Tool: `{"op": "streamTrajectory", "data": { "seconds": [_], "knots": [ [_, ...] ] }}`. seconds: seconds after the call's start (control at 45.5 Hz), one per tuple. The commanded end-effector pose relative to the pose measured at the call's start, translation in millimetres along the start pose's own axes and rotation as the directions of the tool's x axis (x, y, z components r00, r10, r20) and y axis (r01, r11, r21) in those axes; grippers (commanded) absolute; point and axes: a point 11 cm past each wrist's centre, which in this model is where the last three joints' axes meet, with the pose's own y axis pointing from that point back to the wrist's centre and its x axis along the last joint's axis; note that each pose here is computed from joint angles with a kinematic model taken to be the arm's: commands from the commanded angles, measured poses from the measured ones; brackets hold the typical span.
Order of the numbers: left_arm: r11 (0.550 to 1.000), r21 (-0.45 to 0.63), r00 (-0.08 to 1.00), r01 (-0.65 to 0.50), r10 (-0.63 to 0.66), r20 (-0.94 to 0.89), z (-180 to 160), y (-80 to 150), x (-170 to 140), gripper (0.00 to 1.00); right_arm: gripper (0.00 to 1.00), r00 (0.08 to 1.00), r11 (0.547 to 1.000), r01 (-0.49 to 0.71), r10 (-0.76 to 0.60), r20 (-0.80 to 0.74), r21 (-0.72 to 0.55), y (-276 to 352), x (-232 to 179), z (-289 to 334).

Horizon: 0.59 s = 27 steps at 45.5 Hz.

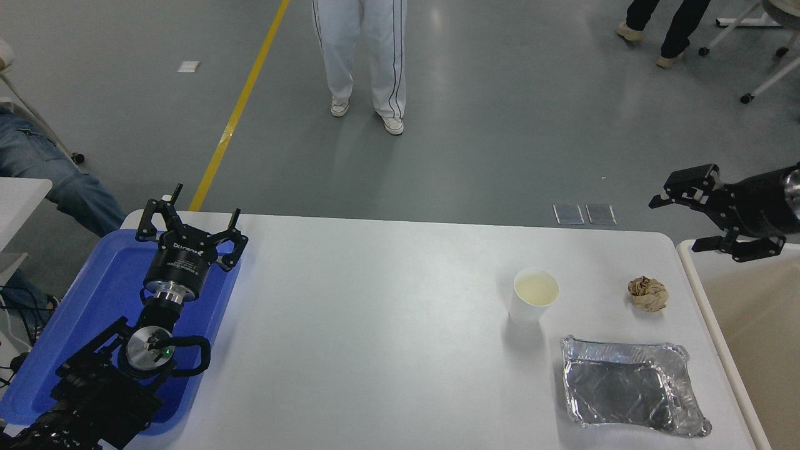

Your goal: Pick up paper cup place in dustbin

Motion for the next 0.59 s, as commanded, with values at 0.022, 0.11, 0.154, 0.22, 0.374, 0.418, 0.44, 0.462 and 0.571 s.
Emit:
{"op": "streamTrajectory", "data": {
  "seconds": [0.022, 0.11, 0.154, 0.22, 0.374, 0.418, 0.44, 0.462, 0.571],
  "knots": [
    [1.0, 0.0, 1.0, 0.0, 0.0, 0.0, 0.1, 0.0, 0.0, 1.0, 1.0, 0.95, 0.99, -0.016, -0.03, -0.311, -0.142, 29.7, 6.9, -62.4],
    [1.0, 0.0, 1.0, 0.0, 0.0, 0.0, 0.1, 0.0, 0.0, 1.0, 1.0, 0.928, 0.986, -0.043, -0.022, -0.373, -0.163, 36.1, 9.0, -76.5],
    [1.0, 0.0, 1.0, 0.0, 0.0, 0.0, 0.1, 0.0, 0.0, 1.0, 1.0, 0.922, 0.986, -0.054, -0.012, -0.388, -0.16, 39.8, 9.9, -83.5],
    [1.0, 0.0, 1.0, 0.0, 0.0, 0.0, 0.1, 0.0, 0.0, 1.0, 1.0, 0.909, 0.986, -0.063, -0.007, -0.417, -0.154, 42.1, 8.4, -97.7],
    [1.0, 0.0, 1.0, 0.0, 0.0, 0.0, 0.1, 0.0, 0.0, 1.0, 1.0, 0.844, 0.976, -0.091, -0.029, -0.536, -0.196, 39.0, -3.9, -141.8],
    [1.0, 0.0, 1.0, 0.0, 0.0, 0.0, 0.1, 0.0, 0.0, 1.0, 1.0, 0.823, 0.972, -0.107, -0.031, -0.567, -0.208, 40.5, -6.9, -153.7],
    [1.0, 0.0, 1.0, 0.0, 0.0, 0.0, 0.1, 0.0, 0.0, 1.0, 1.0, 0.805, 0.97, -0.124, -0.024, -0.593, -0.207, 44.3, -9.1, -165.9],
    [1.0, 0.0, 1.0, 0.0, 0.0, 0.0, 0.1, 0.0, 0.0, 1.0, 1.0, 0.798, 0.97, -0.133, -0.018, -0.603, -0.205, 46.9, -9.7, -171.0],
    [1.0, 0.0, 1.0, 0.0, 0.0, 0.0, 0.1, 0.0, 0.0, 1.0, 1.0, 0.773, 0.969, -0.158, 0.002, -0.635, -0.189, 56.7, -12.9, -188.5]
  ]
}}
